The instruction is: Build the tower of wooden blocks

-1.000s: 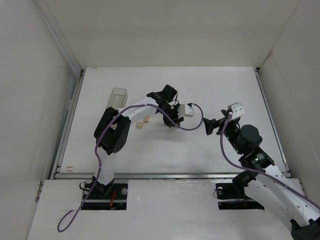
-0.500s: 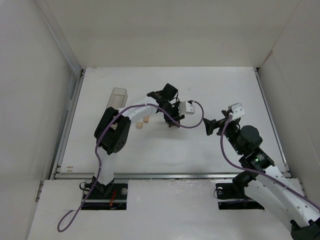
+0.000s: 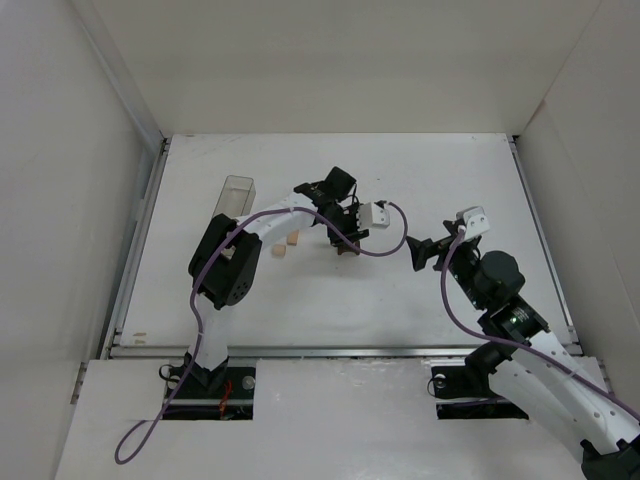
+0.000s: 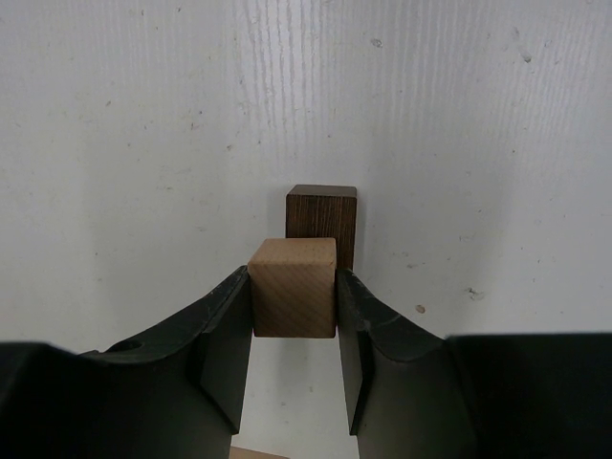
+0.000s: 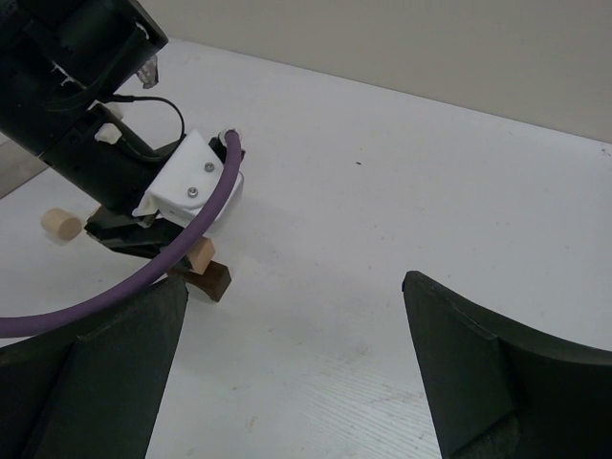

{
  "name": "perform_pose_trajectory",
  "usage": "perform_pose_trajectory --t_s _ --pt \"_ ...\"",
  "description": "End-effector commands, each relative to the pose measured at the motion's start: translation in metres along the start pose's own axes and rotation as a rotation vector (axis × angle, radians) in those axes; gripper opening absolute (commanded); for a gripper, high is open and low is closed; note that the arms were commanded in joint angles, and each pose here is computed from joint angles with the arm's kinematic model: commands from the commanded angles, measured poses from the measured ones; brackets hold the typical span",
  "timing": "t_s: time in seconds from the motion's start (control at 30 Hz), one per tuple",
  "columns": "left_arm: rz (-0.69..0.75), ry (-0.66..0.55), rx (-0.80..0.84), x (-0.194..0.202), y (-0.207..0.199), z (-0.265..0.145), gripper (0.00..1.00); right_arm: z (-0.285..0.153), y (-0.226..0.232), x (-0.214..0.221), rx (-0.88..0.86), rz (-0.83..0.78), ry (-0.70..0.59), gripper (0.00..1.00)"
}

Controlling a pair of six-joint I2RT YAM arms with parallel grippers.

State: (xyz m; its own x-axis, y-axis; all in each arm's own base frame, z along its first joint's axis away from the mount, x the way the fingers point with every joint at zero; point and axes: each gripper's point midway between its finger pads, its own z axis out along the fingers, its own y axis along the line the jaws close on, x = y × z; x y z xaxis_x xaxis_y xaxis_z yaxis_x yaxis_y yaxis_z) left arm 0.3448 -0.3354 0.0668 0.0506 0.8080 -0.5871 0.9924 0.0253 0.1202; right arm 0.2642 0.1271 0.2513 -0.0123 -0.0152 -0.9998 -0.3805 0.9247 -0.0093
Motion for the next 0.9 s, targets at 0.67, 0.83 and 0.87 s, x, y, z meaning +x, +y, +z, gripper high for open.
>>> perform_pose_trajectory --t_s 0.67,0.83,0.87 --pt "0.03 -0.018 0.002 -0.013 -0.002 -0.004 0.0 0.001 -0.004 -0.002 0.022 0.015 -0.017 1.0" --pt "0.039 0.002 0.012 -0.007 -0.009 0.0 0.0 0.001 -0.004 -0.002 0.022 0.015 -0.017 1.0" --pt "0.039 0.009 0.006 -0.006 -0.007 0.0 0.0 0.001 -0.004 -0.002 0.022 0.015 -0.017 1.0"
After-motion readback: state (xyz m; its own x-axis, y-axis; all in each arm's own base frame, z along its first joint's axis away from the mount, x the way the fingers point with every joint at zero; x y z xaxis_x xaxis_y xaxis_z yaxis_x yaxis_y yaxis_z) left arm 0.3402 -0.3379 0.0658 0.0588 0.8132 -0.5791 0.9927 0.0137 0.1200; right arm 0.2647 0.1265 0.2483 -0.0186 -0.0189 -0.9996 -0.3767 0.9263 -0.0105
